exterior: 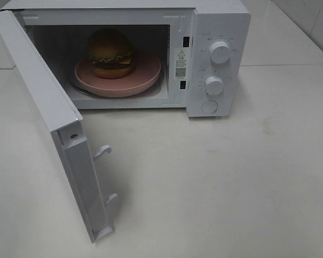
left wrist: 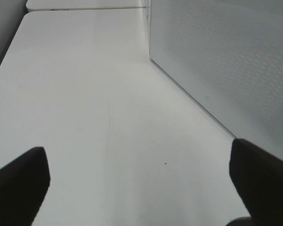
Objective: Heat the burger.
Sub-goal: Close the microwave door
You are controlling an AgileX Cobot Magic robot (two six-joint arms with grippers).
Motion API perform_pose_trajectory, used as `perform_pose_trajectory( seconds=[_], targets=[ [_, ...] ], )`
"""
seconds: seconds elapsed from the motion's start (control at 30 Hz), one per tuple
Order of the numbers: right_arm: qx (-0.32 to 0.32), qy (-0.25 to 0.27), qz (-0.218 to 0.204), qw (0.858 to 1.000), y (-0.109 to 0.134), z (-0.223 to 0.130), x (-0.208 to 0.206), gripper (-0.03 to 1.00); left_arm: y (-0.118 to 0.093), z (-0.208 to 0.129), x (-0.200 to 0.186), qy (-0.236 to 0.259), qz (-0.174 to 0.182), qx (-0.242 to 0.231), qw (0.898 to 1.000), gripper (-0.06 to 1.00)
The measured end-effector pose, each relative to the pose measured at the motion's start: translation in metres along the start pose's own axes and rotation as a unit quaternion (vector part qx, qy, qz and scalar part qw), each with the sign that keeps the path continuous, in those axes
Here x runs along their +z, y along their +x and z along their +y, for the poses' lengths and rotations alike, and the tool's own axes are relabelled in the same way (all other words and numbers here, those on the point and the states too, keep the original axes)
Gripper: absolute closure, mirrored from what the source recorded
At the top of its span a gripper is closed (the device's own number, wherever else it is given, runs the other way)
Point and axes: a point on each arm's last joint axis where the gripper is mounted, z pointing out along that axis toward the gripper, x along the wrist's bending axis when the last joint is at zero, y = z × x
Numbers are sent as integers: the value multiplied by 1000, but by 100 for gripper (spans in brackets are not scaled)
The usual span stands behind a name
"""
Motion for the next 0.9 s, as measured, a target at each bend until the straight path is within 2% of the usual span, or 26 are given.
perform_pose_trajectory(
  seconds=[0.13, 0.2, 0.4, 0.63, 0.9],
  targets=[
    [34, -14, -3, 999, 0, -6, -1, 20, 0, 0, 0, 0, 0, 0, 1000, -3],
    [70, -36, -2, 997, 2, -10, -3, 20, 0, 0, 0, 0, 0, 0, 1000, -3],
    [120, -76, -13, 990, 4, -19, -5, 20, 0, 0, 0, 0, 0, 0, 1000, -3],
    [183, -139, -65, 971, 8, -33, -16, 20, 0, 0, 0, 0, 0, 0, 1000, -3],
    [214, -185, -102, 954, 14, -45, -25, 21, 0, 0, 0, 0, 0, 0, 1000, -3]
  ],
)
